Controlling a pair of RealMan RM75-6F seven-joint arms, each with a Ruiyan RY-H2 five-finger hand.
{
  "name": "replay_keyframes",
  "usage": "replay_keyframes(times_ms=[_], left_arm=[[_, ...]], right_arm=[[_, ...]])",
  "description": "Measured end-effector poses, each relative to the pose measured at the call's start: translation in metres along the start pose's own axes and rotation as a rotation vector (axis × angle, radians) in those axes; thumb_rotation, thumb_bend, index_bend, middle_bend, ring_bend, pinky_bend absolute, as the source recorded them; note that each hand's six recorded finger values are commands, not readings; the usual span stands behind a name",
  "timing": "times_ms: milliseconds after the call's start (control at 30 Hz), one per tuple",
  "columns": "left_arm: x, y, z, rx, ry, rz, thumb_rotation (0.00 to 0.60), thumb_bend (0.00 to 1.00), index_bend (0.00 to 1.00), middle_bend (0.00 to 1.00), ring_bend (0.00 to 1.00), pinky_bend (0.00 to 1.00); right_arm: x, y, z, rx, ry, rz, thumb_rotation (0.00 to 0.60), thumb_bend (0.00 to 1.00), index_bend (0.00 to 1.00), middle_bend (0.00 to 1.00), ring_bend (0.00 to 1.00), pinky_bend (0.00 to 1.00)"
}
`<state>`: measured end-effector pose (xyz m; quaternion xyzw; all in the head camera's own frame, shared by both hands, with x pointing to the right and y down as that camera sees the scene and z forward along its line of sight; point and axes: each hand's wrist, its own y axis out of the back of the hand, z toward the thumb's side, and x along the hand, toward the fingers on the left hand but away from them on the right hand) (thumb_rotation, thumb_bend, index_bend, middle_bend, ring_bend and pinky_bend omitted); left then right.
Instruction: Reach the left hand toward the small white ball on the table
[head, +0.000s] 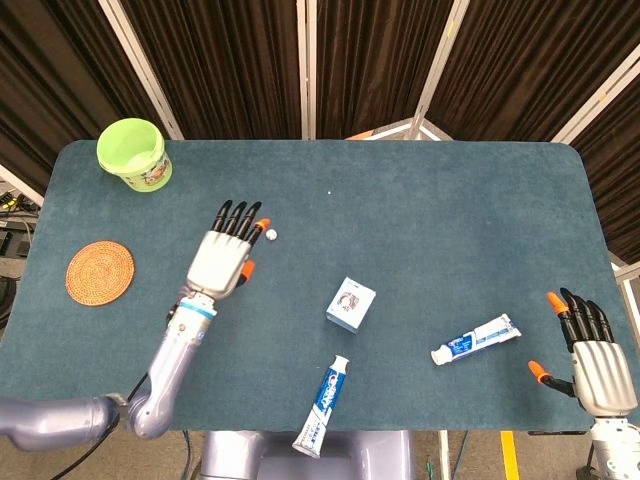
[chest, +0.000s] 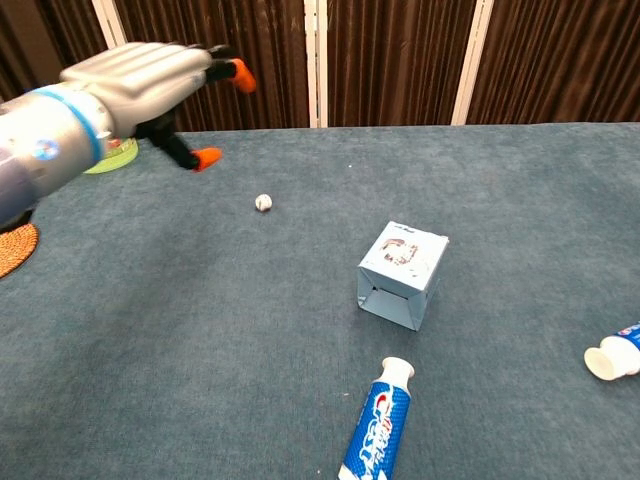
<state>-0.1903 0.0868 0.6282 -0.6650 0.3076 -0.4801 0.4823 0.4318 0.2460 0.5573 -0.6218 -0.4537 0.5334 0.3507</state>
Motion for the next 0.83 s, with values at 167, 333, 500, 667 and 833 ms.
replay_keyframes(times_ms=[167,333,500,667,833], left_arm=[[-0.039,-0.012,-0.032,-0.044,0.051,-0.025,0.600,0.35,0.14,0.00,0.00,0.00],[-0.085,-0.020,-0.066,-0.052,0.105,-0.044,0.600,0.30,0.07,0.00,0.00,0.00],[-0.130,-0.022,-0.090,-0.043,0.158,-0.032,0.600,0.29,0.04,0.00,0.00,0.00],[-0.174,-0.024,-0.111,-0.034,0.221,-0.017,0.600,0.28,0.01,0.00,0.00,0.00],[-0.206,-0.022,-0.128,-0.012,0.273,-0.007,0.600,0.28,0.01,0.00,0.00,0.00]], right_arm=[[0.001,-0.004,0.001,0.010,-0.004,0.016,0.600,0.08,0.00,0.00,0.00,0.00],[0.001,-0.010,0.002,0.025,-0.002,0.029,0.600,0.08,0.00,0.00,0.00,0.00],[0.001,-0.016,0.002,0.042,0.000,0.036,0.600,0.08,0.00,0.00,0.00,0.00],[0.001,-0.016,0.005,0.045,0.010,0.028,0.600,0.08,0.00,0.00,0.00,0.00],[0.003,-0.014,0.009,0.044,0.025,0.018,0.600,0.08,0.00,0.00,0.00,0.00]])
